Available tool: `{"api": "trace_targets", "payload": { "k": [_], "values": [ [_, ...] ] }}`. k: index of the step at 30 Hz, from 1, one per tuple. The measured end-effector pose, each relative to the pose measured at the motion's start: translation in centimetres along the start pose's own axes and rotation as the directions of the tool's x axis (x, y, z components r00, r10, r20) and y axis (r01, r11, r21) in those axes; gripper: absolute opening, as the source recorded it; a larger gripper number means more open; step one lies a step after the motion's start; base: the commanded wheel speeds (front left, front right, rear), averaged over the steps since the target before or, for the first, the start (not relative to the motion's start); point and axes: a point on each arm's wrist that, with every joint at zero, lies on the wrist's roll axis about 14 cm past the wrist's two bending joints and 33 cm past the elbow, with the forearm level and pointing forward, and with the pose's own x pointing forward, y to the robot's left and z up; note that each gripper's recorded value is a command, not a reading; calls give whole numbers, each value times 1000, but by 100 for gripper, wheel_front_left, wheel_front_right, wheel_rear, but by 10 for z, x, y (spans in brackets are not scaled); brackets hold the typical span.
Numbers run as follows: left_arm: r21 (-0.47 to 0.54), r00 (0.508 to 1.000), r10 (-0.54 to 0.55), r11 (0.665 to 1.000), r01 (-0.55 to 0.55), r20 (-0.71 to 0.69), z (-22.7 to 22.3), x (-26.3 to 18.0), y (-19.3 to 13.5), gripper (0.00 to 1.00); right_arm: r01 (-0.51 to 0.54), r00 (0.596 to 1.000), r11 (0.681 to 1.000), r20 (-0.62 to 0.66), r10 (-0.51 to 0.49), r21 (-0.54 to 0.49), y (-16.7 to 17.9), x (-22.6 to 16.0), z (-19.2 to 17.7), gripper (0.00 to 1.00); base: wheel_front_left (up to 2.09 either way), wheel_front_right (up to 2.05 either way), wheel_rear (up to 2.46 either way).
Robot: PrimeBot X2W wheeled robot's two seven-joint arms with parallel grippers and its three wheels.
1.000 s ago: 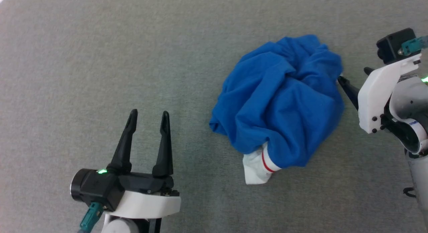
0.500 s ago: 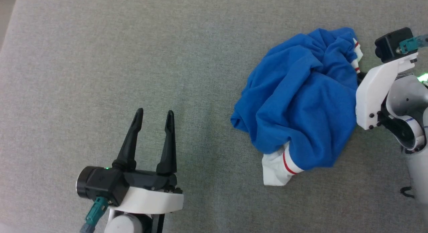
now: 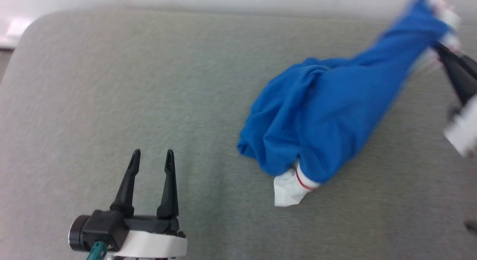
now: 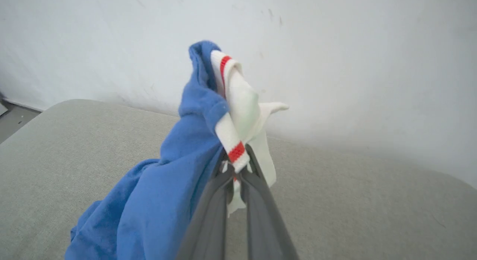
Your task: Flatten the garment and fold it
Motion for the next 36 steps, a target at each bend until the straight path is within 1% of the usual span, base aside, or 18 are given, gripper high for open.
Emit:
{"api": "trace_targets", "payload": {
  "k": [2, 4, 6, 8, 9, 11, 12, 13, 14, 15, 17, 19, 24, 26, 29, 32, 33, 36],
  "values": [
    [-8, 1000, -25, 1000, 25, 7, 2, 0, -7, 100, 98, 995, 995, 19, -98, 24, -23, -35, -2, 0, 0, 0, 0],
    [-17, 998, -54, 998, 55, 20, 5, 3, -16, 100, 214, 977, 973, -18, -213, 82, -47, -74, -24, 0, 0, 0, 0],
    [-22, 996, -82, 996, 83, 31, 7, 5, -25, 100, 329, 943, 933, -96, -318, 143, -64, -115, -59, 0, 0, 0, 0],
    [-29, 994, -103, 994, 104, 38, 9, 6, -32, 100, 424, 900, 886, -195, -389, 191, -73, -155, -98, 0, 0, 0, 0],
    [-32, 993, -111, 993, 113, 37, 8, 7, -34, 100, 460, 878, 868, -245, -412, 186, -74, -173, -117, 0, 0, 0, 0],
    [-37, 991, -128, 991, 129, 27, 5, 5, -39, 100, 498, 845, 847, -322, -427, 186, -72, -199, -148, 0, 0, 0, 0],
    [-38, 991, -135, 990, 136, 20, 3, 4, -40, 100, 506, 840, 834, -344, -419, 219, -69, -206, -162, 9, 0, 0, 0],
    [-37, 990, -141, 989, 142, 13, 1, 3, -42, 100, 506, 839, 829, -359, -409, 237, -65, -210, -172, 35, 0, 0, 0],
    [-35, 989, -148, 988, 148, 7, -1, 2, -43, 100, 503, 840, 828, -363, -402, 246, -60, -211, -179, 46, 0, 0, 0],
    [-33, 988, -155, 987, 155, 6, -1, 2, -44, 100, 495, 847, 829, -357, -394, 260, -56, -209, -184, 100, 0, 0, 0],
    [-29, 986, -165, 986, 165, 12, 1, 2, -45, 100, 472, 864, 845, -325, -385, 253, -48, -203, -181, 100, 0, 0, 0],
    [-25, 985, -173, 985, 174, 21, 4, 3, -47, 100, 440, 888, 867, -256, -382, 234, -44, -190, -165, 100, 0, 0, 0],
    [-23, 983, -180, 983, 181, 34, 10, 2, -49, 100, 357, 932, 919, 0, -362, 166, -36, -160, -92, 100, 0, 0, 0],
    [-23, 984, -176, 984, 177, 35, 10, 1, -48, 100, 305, 942, 941, 102, -320, 145, -26, -146, -60, 100, 0, 0, 0],
    [-27, 985, -172, 985, 173, 27, 8, -1, -47, 100, 230, 950, 969, 197, -244, 91, -7, -125, -20, 100, 0, 0, 0],
    [-31, 987, -157, 987, 157, 17, 5, -2, -43, 100, 166, 966, 986, 197, -165, 13, 7, -99, 0, 100, 0, 0, 0],
    [-32, 988, -151, 988, 151, 14, 4, -2, -42, 100, 147, 973, 989, 179, -146, 8, 10, -89, 2, 100, 0, 0, 0],
    [-36, 991, -136, 990, 136, 2, 0, 0, -39, 100, 93, 996, 996, 12, -93, -4, 15, -55, -21, 100, 0, 0, 0]
  ]
}}
